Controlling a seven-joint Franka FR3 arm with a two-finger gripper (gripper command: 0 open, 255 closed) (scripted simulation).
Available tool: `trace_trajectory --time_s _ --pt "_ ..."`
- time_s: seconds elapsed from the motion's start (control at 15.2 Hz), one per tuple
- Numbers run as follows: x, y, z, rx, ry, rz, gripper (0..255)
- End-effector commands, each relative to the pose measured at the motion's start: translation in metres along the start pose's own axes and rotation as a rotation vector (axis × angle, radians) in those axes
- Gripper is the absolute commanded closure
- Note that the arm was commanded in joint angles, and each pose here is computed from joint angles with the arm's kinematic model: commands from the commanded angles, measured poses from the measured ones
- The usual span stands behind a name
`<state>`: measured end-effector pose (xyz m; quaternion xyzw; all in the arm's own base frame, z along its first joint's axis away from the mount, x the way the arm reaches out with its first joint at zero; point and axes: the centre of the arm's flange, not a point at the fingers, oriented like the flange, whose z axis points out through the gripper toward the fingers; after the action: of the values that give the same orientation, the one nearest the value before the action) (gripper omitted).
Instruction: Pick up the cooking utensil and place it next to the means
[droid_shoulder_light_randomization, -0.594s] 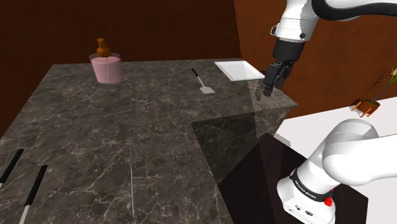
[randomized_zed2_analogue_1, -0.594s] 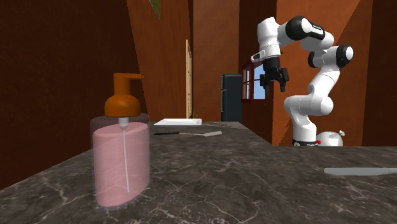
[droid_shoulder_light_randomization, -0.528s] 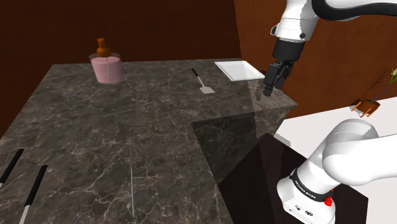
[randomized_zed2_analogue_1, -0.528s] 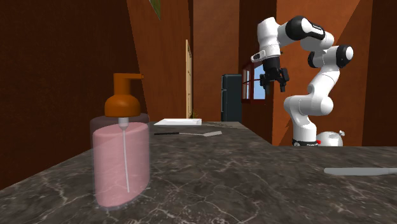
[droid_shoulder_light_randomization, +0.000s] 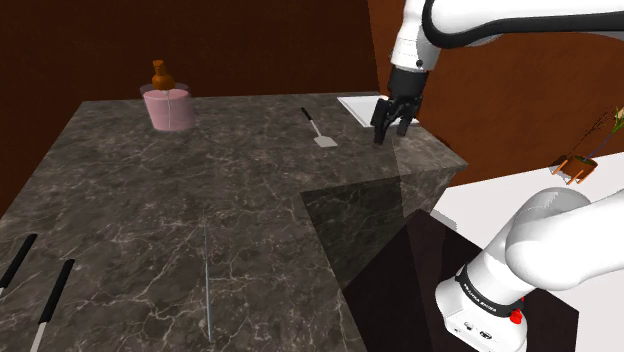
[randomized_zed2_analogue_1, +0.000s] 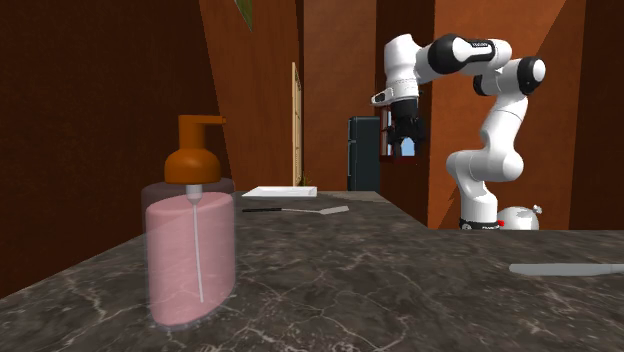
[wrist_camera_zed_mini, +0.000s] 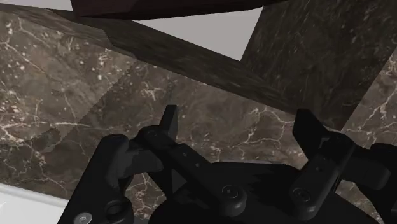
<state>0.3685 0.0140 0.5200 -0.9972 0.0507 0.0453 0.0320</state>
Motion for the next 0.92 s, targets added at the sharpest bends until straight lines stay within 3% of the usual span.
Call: trace_trajectory --time_s 0.0,0.86 --pt "0.02 -0.002 0.006 -0.004 0.014 0.027 0" --pt "0.175 0.01 0.042 -0.03 0.096 0.195 0"
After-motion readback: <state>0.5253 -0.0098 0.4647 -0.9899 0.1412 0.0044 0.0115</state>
